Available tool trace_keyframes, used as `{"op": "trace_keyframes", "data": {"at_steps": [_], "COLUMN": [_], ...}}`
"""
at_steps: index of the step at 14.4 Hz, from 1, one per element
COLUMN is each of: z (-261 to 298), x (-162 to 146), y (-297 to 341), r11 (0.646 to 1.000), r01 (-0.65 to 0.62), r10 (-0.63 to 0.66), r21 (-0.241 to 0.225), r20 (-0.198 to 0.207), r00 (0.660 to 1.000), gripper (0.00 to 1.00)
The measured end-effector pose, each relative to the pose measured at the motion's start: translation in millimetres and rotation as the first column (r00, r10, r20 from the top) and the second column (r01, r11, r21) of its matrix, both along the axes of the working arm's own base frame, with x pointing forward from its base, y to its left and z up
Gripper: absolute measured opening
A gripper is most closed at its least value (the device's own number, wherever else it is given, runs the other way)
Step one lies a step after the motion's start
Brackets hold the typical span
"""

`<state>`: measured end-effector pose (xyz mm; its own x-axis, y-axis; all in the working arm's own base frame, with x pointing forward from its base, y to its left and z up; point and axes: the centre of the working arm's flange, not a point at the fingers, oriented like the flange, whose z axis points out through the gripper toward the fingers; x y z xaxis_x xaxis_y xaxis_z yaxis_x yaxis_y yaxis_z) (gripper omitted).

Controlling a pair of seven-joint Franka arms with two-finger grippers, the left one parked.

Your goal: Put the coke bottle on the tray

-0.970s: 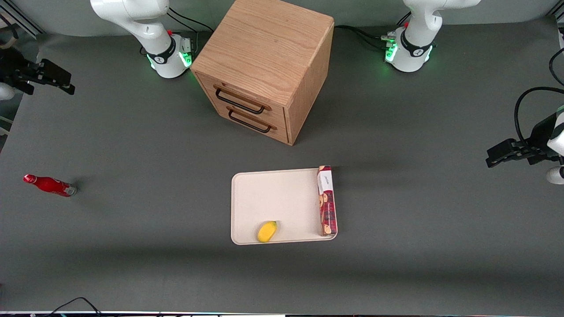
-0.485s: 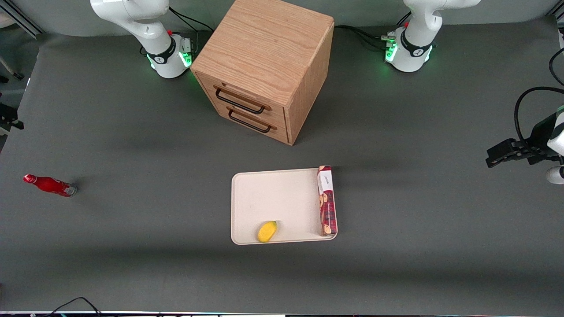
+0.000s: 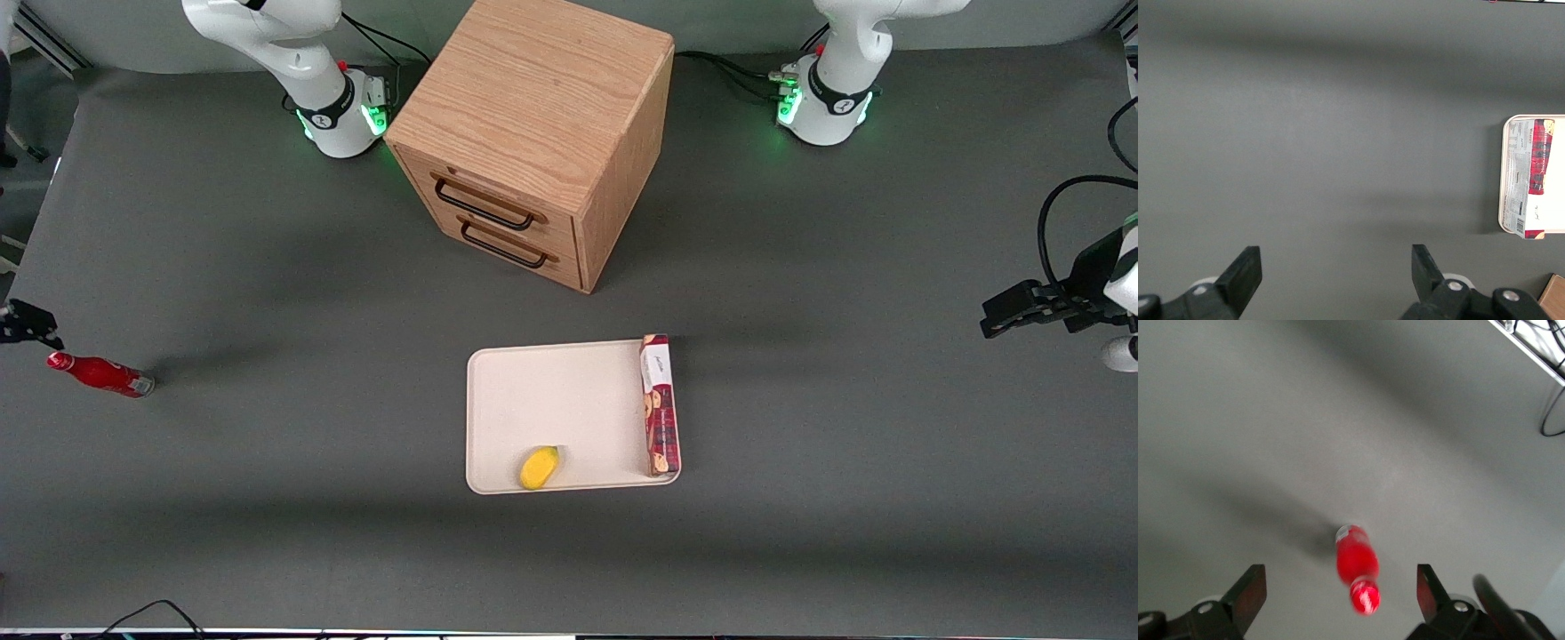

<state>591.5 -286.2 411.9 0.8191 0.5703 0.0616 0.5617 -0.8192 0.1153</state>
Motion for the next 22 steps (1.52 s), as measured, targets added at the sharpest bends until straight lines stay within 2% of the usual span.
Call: {"op": "trace_keyframes", "data": {"at_steps": [4,10,12,13,14,15,16,17,21,22], "z": [-48.8,-71.5,-78.1,-80.9,-82.9,-84.1,-84.4,-84.4,-87.0,-86.7], "x": [-3.7,-19.7,-23.3,-24.9,-26.2,-26.9,-27.1,-27.1,-29.8,-30.2], "y": [-28.0,-47.6,-48.1,-47.9,-47.9,-47.8,-47.8,-47.9,-49.8,-50.0], "r11": [0.999,0.998,0.998,0.998,0.998,0.998,0.998,0.998,0.998,0.998], "r01": [0.022,0.05,0.052,0.053,0.054,0.054,0.054,0.054,0.052,0.052], "r10": [-0.022,-0.049,-0.051,-0.051,-0.052,-0.052,-0.052,-0.052,-0.05,-0.05], "r21": [0.035,0.032,0.033,0.035,0.036,0.036,0.036,0.035,0.032,0.034], "r20": [-0.014,-0.035,-0.041,-0.046,-0.048,-0.05,-0.05,-0.049,-0.05,-0.05], "r00": [1.0,0.998,0.998,0.998,0.997,0.997,0.997,0.997,0.997,0.998], "gripper": [1.0,0.95,0.81,0.81,0.74,0.66,0.5,0.4,0.38,0.32]}}
